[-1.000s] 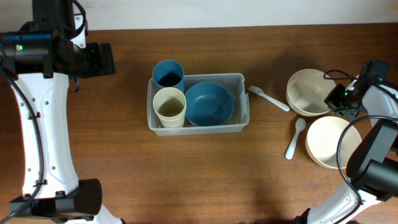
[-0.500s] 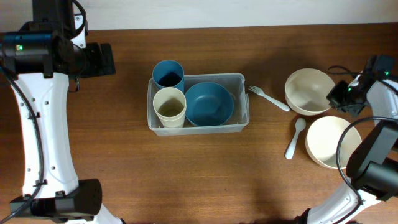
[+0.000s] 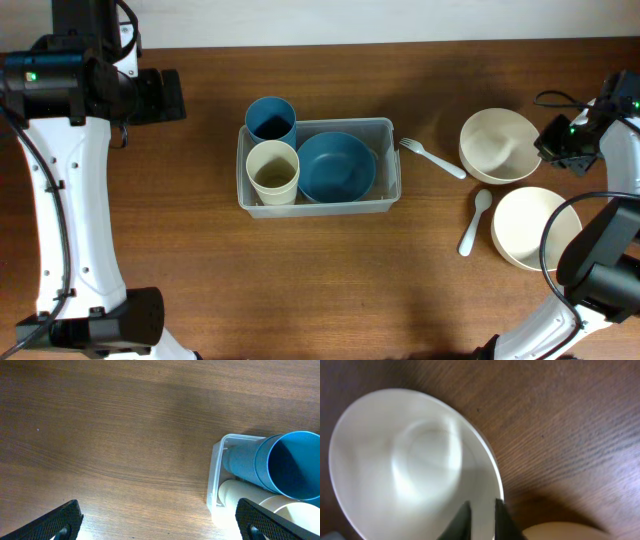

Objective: Pack container
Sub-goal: 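Move the right gripper to the upper cream bowl and grasp its rim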

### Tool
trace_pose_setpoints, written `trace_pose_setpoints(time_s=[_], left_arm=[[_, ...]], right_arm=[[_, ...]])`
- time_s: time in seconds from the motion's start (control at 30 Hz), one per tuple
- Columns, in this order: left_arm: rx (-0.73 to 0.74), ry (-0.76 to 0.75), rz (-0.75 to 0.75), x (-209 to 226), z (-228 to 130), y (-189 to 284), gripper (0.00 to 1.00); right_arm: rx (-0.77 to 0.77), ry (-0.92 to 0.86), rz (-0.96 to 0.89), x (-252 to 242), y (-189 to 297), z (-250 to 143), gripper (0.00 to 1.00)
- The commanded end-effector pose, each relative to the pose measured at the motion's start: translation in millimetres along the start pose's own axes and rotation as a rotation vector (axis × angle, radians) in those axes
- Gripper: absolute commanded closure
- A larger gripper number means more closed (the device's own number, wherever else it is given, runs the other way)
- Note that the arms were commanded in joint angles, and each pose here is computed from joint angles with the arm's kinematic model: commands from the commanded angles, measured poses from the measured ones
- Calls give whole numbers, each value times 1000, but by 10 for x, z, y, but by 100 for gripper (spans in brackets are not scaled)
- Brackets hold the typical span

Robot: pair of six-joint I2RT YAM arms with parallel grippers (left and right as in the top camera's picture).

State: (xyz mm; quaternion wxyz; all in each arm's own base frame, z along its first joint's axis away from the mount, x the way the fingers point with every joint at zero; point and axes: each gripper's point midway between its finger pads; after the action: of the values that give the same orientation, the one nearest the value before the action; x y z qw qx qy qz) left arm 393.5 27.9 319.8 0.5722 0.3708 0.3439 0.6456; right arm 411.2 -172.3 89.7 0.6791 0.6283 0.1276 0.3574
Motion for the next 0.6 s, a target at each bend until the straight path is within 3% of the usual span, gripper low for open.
trace_pose_setpoints(time_s=[0.0,0.13,0.33,0.57], left_arm=[[0,10,12,35,-4,4,0],[0,9,12,35,-4,4,0],[0,10,12,35,-4,4,0],[0,9,12,35,-4,4,0]], right_arm=[[-3,4,-19,-45,-22,31,74],[-9,8,-32,-68,-25,41,66],[0,4,-69,-176,-167,-4,65],[110,-13,-86,-313,-687,-209,66]])
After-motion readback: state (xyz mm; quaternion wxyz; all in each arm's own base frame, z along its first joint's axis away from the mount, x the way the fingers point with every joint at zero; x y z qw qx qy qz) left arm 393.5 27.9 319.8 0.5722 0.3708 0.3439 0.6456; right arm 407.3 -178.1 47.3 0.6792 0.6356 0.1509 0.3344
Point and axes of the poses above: each gripper's point midway between its finger pads, its own y axis back along the fingers, its own x axis along the line the jaws close on, z = x × y, and after that the axes turned 6 degrees about -y, right-handed
